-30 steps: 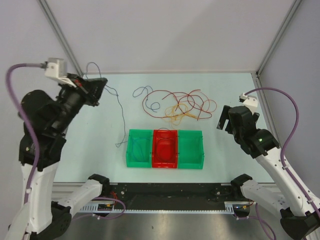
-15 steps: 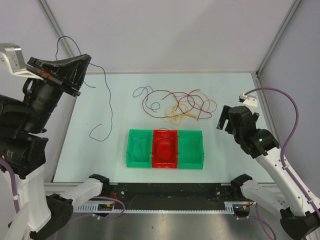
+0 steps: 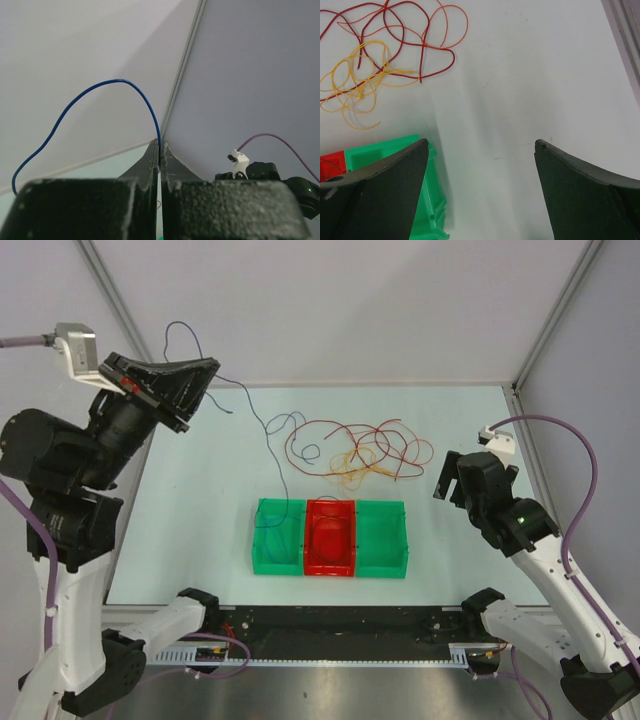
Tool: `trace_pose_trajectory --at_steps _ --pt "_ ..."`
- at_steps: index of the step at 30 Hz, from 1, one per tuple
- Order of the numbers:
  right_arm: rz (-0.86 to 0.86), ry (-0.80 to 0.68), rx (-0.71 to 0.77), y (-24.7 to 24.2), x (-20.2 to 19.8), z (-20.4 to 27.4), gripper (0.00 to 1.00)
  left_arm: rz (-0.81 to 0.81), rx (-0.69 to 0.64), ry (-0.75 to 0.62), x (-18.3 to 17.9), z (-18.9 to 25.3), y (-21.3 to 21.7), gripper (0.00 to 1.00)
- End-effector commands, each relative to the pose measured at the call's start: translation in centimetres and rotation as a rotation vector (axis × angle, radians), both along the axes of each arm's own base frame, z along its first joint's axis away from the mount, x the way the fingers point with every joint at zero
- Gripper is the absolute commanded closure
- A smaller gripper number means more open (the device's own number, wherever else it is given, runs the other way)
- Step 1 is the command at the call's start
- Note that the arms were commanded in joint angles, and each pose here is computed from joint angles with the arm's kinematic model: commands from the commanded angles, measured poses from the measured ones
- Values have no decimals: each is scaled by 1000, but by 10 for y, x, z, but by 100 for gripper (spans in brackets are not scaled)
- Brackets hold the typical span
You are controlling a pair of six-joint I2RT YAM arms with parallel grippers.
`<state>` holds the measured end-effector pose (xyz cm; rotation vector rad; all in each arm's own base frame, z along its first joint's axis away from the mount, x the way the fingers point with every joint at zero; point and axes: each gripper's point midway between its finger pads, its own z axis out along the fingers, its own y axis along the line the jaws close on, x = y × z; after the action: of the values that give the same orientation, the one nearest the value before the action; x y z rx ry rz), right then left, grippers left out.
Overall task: Untangle the cables
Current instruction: Place the cable in the bin.
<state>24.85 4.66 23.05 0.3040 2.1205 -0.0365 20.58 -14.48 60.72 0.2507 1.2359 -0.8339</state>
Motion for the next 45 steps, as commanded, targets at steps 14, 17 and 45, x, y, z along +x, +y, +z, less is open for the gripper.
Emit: trace_pose_trajectory --at_steps 14,17,45 --pt "8 -56 28 4 5 18 9 8 67 349 59 -185 -18 100" --pt "9 -57 31 4 5 18 9 93 79 383 61 -196 -4 100" --pt "17 -60 35 6 6 19 9 31 140 760 44 -336 -19 100"
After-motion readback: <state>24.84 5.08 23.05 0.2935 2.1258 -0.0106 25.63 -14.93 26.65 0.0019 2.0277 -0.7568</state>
